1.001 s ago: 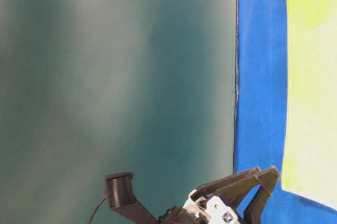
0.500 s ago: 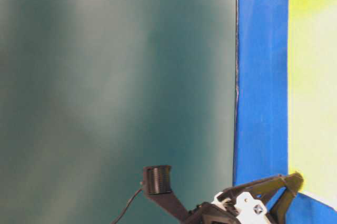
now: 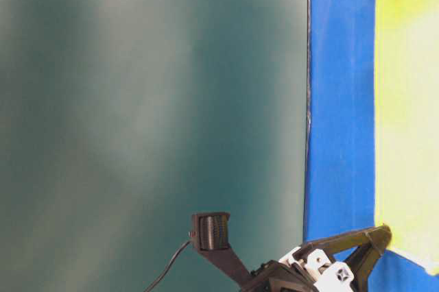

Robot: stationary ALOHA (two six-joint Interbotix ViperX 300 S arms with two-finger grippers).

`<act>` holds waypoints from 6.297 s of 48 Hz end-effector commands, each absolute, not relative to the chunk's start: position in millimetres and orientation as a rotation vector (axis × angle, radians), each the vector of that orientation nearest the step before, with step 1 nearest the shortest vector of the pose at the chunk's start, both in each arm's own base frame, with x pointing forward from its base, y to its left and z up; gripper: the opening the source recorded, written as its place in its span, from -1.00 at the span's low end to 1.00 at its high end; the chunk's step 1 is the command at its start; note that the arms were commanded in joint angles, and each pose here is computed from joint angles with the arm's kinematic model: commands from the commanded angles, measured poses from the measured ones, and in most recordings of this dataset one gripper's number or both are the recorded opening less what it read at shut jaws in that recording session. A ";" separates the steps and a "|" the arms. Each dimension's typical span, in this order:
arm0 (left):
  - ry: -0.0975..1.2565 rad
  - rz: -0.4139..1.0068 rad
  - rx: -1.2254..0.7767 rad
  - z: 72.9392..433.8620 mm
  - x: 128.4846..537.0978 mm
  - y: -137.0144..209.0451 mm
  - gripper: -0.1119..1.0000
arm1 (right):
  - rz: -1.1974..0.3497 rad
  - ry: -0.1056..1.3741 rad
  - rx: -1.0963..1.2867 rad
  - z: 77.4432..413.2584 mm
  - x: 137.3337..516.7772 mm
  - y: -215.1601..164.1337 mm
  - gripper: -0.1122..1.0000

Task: Fold the yellow towel.
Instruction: 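Grasp the folded towel's left and right ends with both grippers, then lift the strip and rotate it vertical, left gripper swinging down, then lay the strip down vertically, release, and pull both grippers outward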

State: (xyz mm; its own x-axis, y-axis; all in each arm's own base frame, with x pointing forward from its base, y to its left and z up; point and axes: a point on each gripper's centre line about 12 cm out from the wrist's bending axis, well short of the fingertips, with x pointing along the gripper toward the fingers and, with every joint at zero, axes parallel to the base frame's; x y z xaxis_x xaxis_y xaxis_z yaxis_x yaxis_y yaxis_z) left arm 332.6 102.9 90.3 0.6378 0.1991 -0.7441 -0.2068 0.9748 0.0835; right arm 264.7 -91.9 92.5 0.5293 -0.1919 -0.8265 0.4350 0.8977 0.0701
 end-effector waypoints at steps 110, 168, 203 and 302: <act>0.351 -0.186 0.278 259.9 449.8 -64.5 -0.72 | -0.540 0.605 0.055 246.1 329.6 -185.8 -0.72; 0.508 -0.151 0.091 164.6 454.4 -65.5 -0.72 | -0.435 0.611 0.100 179.0 367.8 -187.5 -0.72; 0.544 -0.166 0.158 155.0 434.1 -60.5 -0.58 | -0.455 0.639 0.143 173.7 369.7 -187.0 -0.72; 0.210 0.121 -0.015 232.2 268.4 31.0 0.18 | -0.406 0.329 0.225 230.3 233.2 -98.1 0.24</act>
State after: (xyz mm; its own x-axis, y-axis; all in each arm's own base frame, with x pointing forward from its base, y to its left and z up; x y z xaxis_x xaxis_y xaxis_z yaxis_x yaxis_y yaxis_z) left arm 258.4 19.3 223.3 0.9684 0.0774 -0.2371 -0.0795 0.9968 0.0006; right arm 225.0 -90.0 221.8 0.8726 -0.3307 -0.3596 0.4028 0.9034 0.1468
